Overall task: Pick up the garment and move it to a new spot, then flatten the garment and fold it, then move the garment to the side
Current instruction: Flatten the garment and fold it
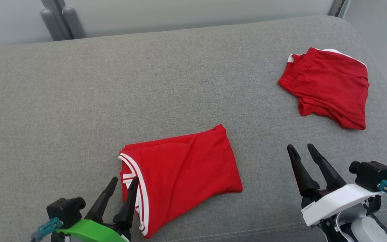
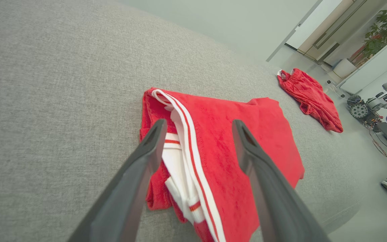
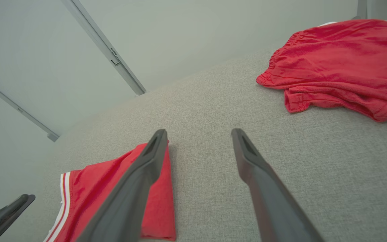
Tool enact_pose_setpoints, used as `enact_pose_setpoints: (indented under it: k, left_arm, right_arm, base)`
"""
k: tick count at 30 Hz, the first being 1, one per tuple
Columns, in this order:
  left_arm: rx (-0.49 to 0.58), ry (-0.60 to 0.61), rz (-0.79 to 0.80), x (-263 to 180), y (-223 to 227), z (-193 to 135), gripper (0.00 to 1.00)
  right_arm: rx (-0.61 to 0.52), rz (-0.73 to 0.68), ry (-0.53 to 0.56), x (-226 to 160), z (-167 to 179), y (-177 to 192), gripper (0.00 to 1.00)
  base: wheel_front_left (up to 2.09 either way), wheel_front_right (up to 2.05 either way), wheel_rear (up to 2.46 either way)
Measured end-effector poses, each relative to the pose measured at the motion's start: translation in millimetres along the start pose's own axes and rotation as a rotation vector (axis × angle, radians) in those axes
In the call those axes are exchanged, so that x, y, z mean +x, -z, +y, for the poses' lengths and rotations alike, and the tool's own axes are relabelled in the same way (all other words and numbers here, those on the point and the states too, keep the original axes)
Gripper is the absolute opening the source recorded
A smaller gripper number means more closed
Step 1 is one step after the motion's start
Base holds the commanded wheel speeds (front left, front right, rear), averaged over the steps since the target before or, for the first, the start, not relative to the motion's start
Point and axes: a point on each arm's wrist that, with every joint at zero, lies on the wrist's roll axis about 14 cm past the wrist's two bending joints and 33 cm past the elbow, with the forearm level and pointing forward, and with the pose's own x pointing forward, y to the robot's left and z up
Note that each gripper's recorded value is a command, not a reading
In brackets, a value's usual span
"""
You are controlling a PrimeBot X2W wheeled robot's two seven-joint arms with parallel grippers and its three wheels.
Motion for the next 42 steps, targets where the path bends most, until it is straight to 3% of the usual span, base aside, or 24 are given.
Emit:
enact_pose_setpoints:
  k: [20, 21, 22, 23, 26, 27, 28, 42]
  left_arm:
    - [-0.037, 0.028, 0.092, 28, 23, -2, 1.00]
    - [-0.038, 0.028, 0.094, 28, 24, -2, 0.95]
    - [-0.040, 0.028, 0.096, 29, 24, -2, 0.80]
    - [-0.039, 0.028, 0.094, 30, 24, -1, 0.58]
    - [-0.040, 0.032, 0.098, 32, 25, -2, 0.29]
    - [-0.040, 0.033, 0.098, 33, 25, -2, 0.11]
    - [-0.039, 0.034, 0.100, 33, 26, -2, 0.00]
    - [0.021, 0.038, 0.080, 43, 13, 10, 0.00]
  right_arm:
    - [0.005, -0.016, 0.059, -2, -16, -3, 1.00]
    - [0.005, -0.016, 0.059, -2, -16, -3, 1.00]
    - [0.005, -0.016, 0.060, -2, -16, -3, 1.00]
    - [0.005, -0.017, 0.060, -2, -16, -3, 1.00]
    - [0.006, -0.017, 0.060, -2, -16, -3, 1.00]
    - [0.006, -0.018, 0.061, -1, -16, -4, 1.00]
    - [0.006, -0.018, 0.062, -1, -17, -4, 1.00]
    - [0.003, -0.020, 0.060, 1, -16, -3, 1.00]
  base:
    - [0.00, 0.00, 0.00]
    - [0.00, 0.00, 0.00]
    - [0.00, 0.00, 0.00]
    - [0.00, 0.00, 0.00]
    - [0.00, 0.00, 0.00]
    - [0.00, 0.00, 0.00]
    - [0.00, 0.00, 0.00]
    - [0.00, 0.00, 0.00]
